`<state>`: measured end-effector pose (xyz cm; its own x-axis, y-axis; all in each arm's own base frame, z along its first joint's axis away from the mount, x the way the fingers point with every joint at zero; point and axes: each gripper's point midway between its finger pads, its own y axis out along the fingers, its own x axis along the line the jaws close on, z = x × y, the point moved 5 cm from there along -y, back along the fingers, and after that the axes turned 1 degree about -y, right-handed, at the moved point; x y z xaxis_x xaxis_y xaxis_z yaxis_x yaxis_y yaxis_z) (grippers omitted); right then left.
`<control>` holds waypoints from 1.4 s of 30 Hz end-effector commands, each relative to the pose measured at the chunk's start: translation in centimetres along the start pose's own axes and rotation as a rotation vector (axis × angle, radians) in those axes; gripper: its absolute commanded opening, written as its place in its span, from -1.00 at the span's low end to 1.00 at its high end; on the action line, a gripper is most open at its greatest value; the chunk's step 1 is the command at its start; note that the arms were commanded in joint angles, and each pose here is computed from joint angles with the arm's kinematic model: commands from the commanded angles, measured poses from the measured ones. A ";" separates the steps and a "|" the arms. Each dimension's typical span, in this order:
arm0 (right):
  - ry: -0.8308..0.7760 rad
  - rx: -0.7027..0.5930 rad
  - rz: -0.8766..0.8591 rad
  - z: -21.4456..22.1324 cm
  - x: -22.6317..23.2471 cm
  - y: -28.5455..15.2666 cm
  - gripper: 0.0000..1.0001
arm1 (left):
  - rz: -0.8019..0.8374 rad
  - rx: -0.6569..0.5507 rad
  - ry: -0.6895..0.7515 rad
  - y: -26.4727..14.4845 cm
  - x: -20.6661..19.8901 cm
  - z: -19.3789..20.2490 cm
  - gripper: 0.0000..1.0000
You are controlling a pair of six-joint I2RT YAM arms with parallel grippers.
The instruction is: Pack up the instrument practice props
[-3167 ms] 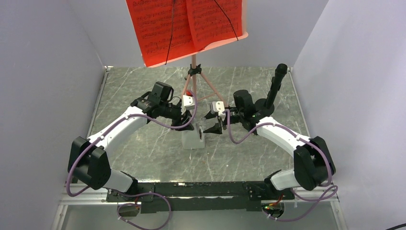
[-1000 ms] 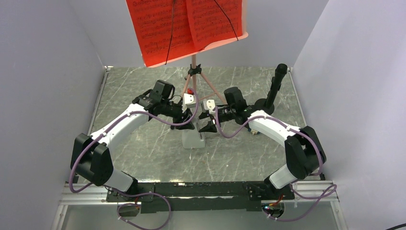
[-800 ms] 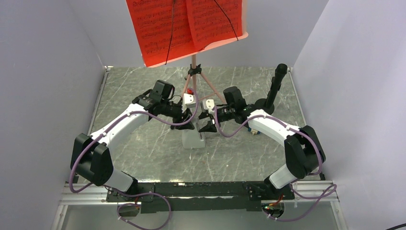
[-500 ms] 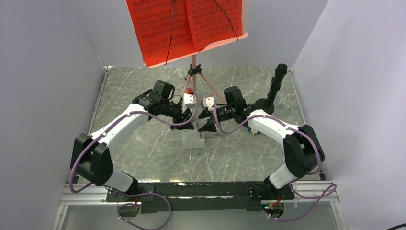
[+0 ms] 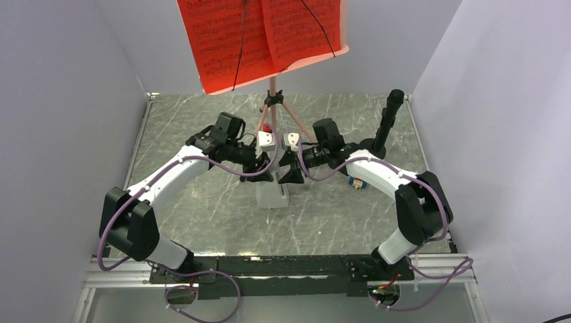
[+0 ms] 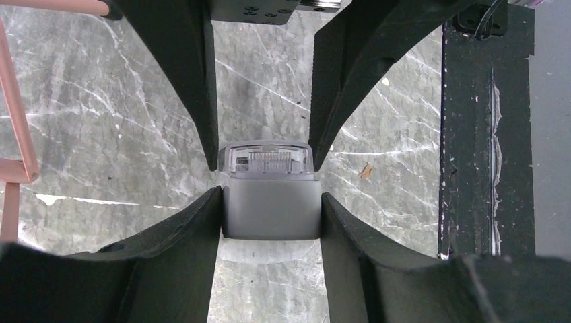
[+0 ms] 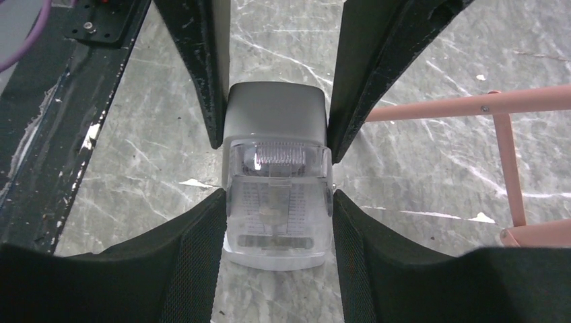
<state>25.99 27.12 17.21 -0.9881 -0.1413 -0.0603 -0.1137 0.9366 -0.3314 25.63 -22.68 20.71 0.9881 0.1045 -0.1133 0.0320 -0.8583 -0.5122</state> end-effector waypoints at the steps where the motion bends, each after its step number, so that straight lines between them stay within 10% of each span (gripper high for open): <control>1: 0.255 0.115 -0.102 3.1 2.1 0.7 -1.00 | -0.032 0.014 0.006 0.4 0.9 0.6 -0.99; 42: 0.062 0.128 0.029 2.2 4.0 0.3 -1.00 | -0.028 -0.030 -0.068 1.3 0.6 1.8 -0.99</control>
<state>25.07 26.64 17.26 -0.9801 -0.0743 -0.1839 0.0024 0.9227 -0.3855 25.67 -23.17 20.47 0.9856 0.1042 -0.1333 0.0362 -0.8996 -0.4353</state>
